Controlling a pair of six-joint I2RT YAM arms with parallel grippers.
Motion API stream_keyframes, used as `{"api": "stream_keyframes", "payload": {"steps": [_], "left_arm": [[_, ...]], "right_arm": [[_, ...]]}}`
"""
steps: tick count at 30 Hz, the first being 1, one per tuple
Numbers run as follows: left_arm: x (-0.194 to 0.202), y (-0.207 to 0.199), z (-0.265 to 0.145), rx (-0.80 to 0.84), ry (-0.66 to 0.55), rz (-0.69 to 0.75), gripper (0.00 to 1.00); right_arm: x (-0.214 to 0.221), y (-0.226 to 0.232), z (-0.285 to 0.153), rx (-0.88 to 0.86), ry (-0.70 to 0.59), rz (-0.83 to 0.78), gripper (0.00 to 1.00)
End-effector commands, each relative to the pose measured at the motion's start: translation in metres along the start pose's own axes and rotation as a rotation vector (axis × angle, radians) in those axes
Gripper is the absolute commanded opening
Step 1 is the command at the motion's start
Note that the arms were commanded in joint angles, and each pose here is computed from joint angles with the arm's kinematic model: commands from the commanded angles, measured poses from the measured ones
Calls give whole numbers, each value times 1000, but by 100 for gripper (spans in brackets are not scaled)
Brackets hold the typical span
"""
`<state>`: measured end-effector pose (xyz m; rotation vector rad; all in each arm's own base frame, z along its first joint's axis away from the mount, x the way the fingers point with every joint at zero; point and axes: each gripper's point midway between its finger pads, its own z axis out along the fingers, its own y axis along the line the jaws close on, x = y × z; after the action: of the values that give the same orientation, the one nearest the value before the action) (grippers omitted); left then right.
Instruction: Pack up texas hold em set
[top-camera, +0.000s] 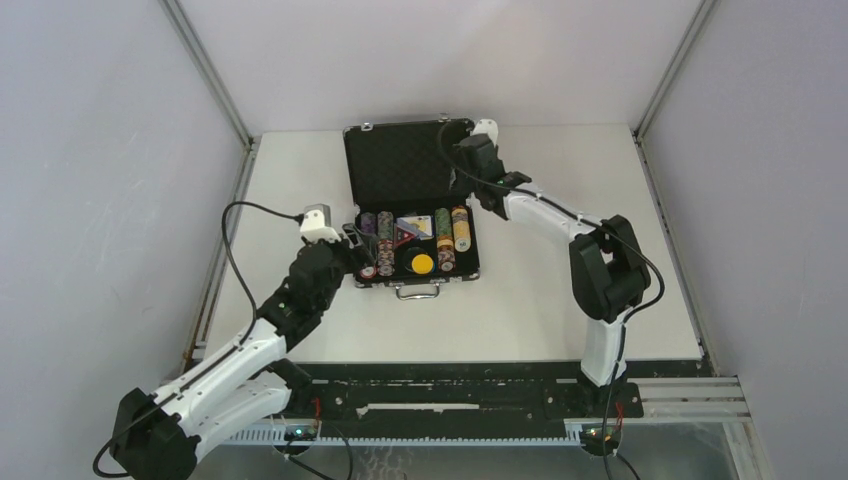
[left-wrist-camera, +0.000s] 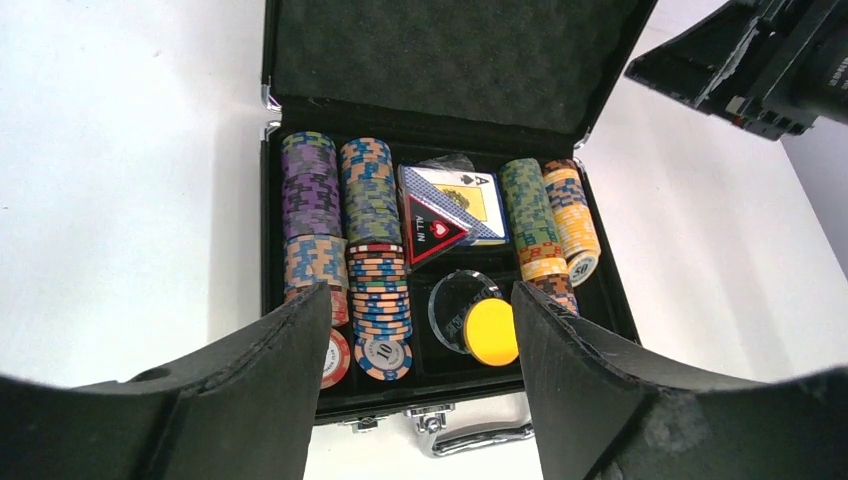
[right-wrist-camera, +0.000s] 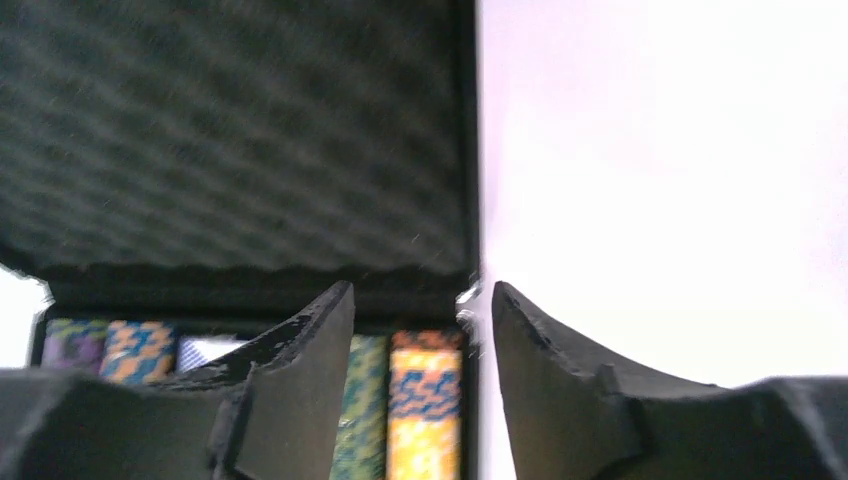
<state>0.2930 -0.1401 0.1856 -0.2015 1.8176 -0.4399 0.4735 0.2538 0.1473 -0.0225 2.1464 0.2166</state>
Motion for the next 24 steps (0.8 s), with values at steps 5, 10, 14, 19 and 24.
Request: {"api": "stream_keyframes", "payload": {"steps": [5, 10, 14, 19, 24], "left_arm": [[-14, 8, -3, -28, -59, -1, 72], [-13, 12, -3, -43, -59, 11, 72], [-12, 12, -2, -43, -54, 16, 72], [-10, 11, 0, -38, -45, 20, 72], [-12, 12, -3, -39, -62, 10, 71]], "right_arm": [[-74, -11, 39, -32, -180, -52, 67], [-85, -15, 62, -34, -178, -45, 58], [-89, -20, 68, -17, -197, -54, 35], [-94, -25, 54, 15, -228, -74, 3], [-89, -19, 24, 30, -280, -112, 0]]}}
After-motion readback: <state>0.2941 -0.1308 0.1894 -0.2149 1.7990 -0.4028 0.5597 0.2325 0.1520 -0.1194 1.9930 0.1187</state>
